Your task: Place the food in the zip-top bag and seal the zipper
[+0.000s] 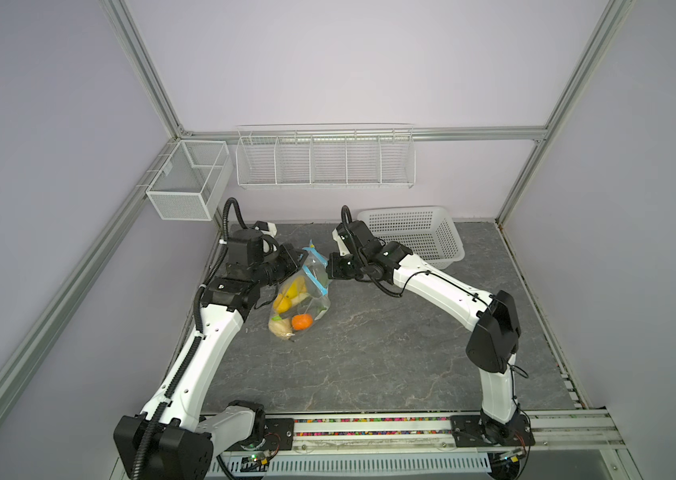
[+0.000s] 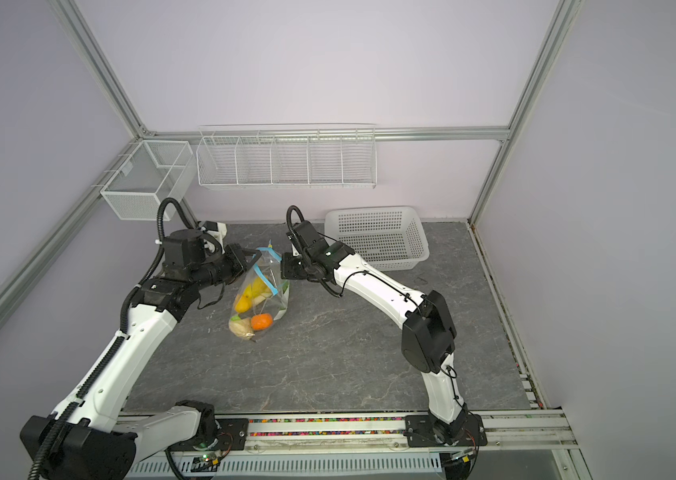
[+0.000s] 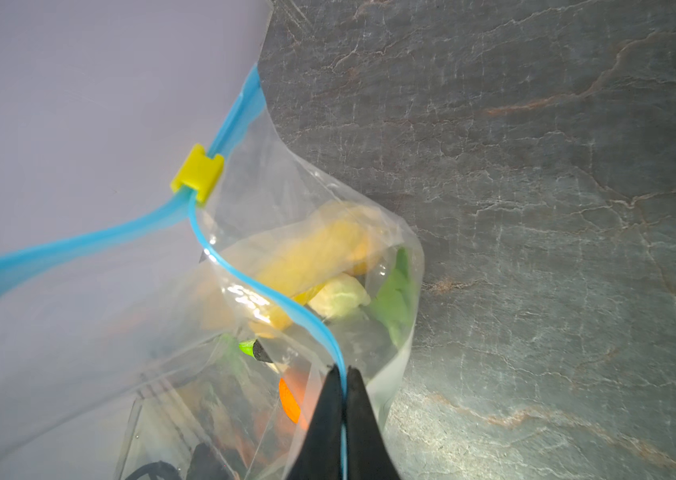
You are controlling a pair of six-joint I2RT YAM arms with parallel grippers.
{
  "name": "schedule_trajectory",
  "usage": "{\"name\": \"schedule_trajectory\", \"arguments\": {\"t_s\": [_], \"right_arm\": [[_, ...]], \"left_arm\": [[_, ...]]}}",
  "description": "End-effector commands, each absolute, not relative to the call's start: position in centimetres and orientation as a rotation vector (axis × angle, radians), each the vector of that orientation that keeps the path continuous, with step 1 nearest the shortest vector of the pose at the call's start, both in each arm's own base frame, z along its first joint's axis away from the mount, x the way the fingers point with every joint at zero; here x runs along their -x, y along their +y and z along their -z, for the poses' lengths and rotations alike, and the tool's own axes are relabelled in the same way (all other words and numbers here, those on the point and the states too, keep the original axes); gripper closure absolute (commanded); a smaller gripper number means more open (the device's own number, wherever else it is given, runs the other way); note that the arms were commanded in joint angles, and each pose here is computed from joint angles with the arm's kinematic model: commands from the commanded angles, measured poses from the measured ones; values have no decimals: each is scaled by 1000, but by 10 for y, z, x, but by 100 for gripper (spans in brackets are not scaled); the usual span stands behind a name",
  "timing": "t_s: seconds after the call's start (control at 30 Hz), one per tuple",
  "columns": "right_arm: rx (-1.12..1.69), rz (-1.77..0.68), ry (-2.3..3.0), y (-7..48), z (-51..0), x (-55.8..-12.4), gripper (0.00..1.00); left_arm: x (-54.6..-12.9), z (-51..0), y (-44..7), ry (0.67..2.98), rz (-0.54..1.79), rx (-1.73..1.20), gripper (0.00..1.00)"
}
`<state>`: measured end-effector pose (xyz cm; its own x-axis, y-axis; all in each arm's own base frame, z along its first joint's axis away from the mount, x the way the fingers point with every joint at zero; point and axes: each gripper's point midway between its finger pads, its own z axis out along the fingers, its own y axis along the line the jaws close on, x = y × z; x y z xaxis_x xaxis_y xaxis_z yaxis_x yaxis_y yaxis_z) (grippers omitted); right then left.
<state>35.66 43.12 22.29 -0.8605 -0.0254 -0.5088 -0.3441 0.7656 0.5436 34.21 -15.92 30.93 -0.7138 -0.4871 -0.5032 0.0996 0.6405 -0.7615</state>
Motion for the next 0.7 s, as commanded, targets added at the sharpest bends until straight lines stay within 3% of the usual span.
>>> {"name": "schedule_trajectory", "arguments": {"t_s": [0.0, 0.47, 0.67], "right_arm": [[286, -996, 2353, 429, -275, -355, 93], [498, -1025, 2148, 441, -355, -331, 93], [573, -1018, 2139, 448, -365, -319, 93]], "left_arm": [[-343, -332, -163, 2073, 1078, 246, 100], [-321, -371, -158, 2013, 1061, 208, 100], [-309, -366, -171, 2033, 1111, 204, 100]]}}
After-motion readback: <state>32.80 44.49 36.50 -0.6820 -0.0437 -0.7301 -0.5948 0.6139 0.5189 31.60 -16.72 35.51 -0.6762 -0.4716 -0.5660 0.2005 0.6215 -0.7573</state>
